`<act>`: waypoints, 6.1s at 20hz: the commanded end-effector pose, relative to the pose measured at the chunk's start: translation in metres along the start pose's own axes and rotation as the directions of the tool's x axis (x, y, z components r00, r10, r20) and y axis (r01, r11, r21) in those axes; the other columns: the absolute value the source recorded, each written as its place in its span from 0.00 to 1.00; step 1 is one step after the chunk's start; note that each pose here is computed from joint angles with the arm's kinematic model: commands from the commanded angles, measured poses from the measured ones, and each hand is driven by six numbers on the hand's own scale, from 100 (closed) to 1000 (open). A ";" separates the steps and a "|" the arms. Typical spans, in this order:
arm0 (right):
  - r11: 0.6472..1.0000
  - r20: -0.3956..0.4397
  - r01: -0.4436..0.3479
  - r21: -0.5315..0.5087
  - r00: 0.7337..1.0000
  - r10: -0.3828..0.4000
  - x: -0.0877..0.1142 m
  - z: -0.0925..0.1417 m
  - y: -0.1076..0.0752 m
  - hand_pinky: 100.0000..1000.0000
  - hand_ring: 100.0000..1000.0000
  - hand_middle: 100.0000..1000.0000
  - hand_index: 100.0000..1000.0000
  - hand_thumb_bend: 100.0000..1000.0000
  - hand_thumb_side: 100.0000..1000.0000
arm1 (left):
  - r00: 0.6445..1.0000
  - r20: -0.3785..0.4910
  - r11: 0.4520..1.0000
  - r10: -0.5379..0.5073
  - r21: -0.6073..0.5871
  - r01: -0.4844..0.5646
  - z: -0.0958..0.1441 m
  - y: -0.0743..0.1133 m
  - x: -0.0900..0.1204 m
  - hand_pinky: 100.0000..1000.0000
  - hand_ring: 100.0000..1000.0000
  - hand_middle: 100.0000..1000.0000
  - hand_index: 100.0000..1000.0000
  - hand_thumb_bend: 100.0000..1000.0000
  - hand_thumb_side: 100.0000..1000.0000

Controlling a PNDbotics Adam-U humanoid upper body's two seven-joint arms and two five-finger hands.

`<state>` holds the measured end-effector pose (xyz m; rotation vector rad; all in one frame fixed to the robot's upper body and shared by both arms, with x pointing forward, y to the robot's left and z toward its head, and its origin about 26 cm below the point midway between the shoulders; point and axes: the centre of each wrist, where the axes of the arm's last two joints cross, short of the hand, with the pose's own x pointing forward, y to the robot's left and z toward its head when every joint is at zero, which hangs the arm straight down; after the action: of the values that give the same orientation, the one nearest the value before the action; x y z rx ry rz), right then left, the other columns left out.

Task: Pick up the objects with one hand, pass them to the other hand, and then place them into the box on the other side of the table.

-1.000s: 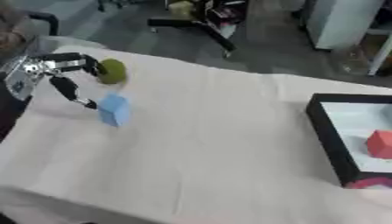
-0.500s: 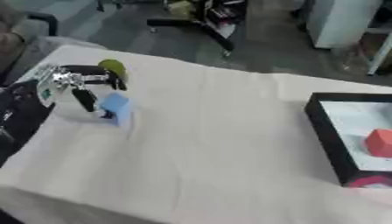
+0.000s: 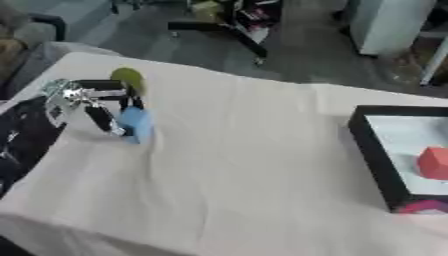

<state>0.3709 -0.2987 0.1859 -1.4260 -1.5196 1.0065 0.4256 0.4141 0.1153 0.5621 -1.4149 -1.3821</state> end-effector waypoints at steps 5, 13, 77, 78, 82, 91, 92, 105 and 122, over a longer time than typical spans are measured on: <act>0.990 0.480 0.097 -0.099 0.877 -0.038 0.117 0.008 -0.021 0.81 0.76 0.73 0.95 0.24 0.31 | 0.944 0.220 0.945 0.247 0.161 -0.285 -0.026 0.021 0.050 0.66 0.46 0.41 0.45 0.47 0.12; 0.996 0.753 0.055 -0.075 0.658 0.020 0.222 0.017 0.002 0.93 0.79 0.77 0.84 0.38 0.29 | 0.772 0.358 0.844 0.525 -0.098 -0.528 -0.075 -0.002 0.111 0.68 0.47 0.42 0.46 0.58 0.09; 0.985 0.365 0.012 -0.172 0.930 0.053 0.111 -0.046 0.049 0.70 0.65 0.55 0.32 0.00 0.37 | 0.921 0.174 0.870 0.348 0.307 -0.386 -0.010 0.035 0.059 0.79 0.73 0.72 0.75 0.95 0.52; 0.987 0.299 0.000 -0.158 0.953 0.048 0.098 -0.049 0.055 0.69 0.65 0.54 0.33 0.00 0.37 | 0.926 0.149 0.862 0.347 0.339 -0.377 -0.003 0.035 0.053 0.79 0.72 0.71 0.75 0.95 0.52; 0.995 0.032 -0.048 -0.090 0.998 0.052 0.049 -0.054 0.081 0.63 0.62 0.52 0.43 0.00 0.38 | 0.947 0.015 0.855 0.320 0.426 -0.296 0.023 0.034 0.027 0.79 0.73 0.72 0.76 0.93 0.50; 0.966 -0.218 -0.124 0.226 0.960 0.174 -0.008 -0.060 0.115 0.87 0.80 0.80 1.00 0.44 0.48 | 0.916 -0.384 0.887 0.116 0.456 0.078 0.045 0.034 -0.021 0.81 0.75 0.75 0.82 0.87 0.45; 0.952 -0.210 -0.145 0.271 0.956 0.205 -0.011 -0.062 0.114 0.91 0.82 0.83 1.00 0.47 0.49 | 0.903 -0.421 0.890 0.091 0.441 0.116 0.045 0.035 -0.025 0.81 0.75 0.75 0.82 0.87 0.45; 0.809 -0.040 -0.351 0.471 0.908 0.417 -0.014 -0.112 0.003 1.00 0.98 1.00 1.00 0.57 0.33 | 0.832 -0.555 0.936 0.002 0.294 0.194 0.039 0.022 -0.053 0.81 0.76 0.75 0.83 0.86 0.41; 0.899 0.134 -0.426 -0.104 0.890 0.437 0.026 -0.053 -0.088 1.00 0.89 0.92 1.00 0.46 0.34 | 0.679 -0.734 0.823 0.006 0.389 0.414 0.046 0.023 -0.066 0.79 0.73 0.71 0.78 0.64 0.32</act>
<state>0.3953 -0.2711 0.2701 -1.7621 -1.3528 1.3947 0.4173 0.4817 0.0976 1.4272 -1.0564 -0.7778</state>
